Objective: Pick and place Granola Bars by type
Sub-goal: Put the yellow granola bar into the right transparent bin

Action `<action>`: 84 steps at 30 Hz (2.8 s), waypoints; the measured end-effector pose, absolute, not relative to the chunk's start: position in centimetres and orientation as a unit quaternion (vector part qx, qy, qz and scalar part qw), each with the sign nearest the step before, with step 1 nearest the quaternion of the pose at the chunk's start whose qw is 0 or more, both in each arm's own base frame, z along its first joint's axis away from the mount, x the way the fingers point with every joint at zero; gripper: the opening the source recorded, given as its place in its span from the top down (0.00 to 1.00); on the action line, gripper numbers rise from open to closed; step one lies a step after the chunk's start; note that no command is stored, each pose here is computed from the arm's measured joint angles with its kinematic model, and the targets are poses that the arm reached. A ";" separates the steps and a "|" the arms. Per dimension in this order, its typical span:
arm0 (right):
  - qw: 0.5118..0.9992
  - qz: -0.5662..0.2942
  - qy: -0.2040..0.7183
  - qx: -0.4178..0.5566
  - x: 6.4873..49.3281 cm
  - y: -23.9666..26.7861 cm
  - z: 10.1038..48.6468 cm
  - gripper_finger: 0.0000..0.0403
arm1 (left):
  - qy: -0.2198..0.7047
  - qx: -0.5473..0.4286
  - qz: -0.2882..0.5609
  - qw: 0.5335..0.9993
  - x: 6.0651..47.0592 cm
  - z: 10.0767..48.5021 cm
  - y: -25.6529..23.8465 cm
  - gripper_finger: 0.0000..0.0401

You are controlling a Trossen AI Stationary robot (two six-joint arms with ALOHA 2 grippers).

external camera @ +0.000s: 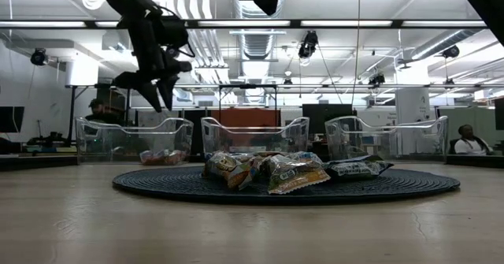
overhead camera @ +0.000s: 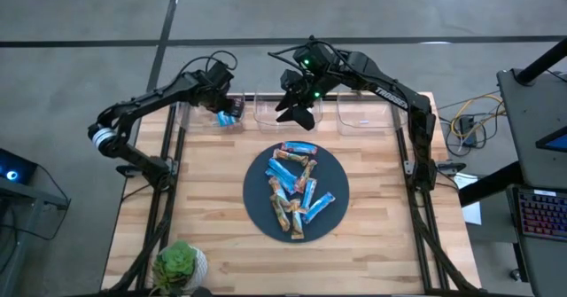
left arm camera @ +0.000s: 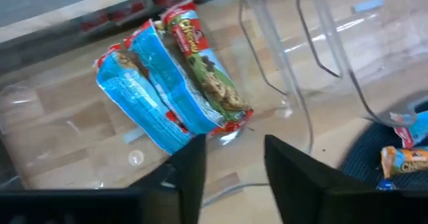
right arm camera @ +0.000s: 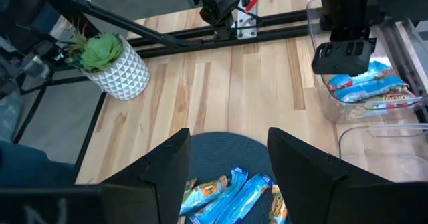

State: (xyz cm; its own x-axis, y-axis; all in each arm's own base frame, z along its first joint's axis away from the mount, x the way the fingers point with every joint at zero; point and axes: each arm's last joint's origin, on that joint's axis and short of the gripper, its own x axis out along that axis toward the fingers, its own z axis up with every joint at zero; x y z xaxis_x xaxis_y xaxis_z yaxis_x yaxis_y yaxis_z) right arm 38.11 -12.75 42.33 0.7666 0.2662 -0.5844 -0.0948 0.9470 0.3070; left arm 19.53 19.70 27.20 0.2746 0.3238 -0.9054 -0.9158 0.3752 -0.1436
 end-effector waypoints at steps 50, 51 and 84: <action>0.924 0.126 0.355 0.069 32.7 -6.8 44.7 0.98 | 0.164 -0.132 0.149 0.966 19.8 39.7 6.6 1.00; 0.925 0.126 0.353 0.071 32.5 -6.5 44.4 0.98 | 0.164 -0.132 0.146 0.967 19.8 39.7 6.5 1.00; 0.921 0.153 0.350 0.071 26.2 0.4 36.6 0.98 | 0.173 -0.087 0.028 0.981 20.7 39.7 3.1 1.00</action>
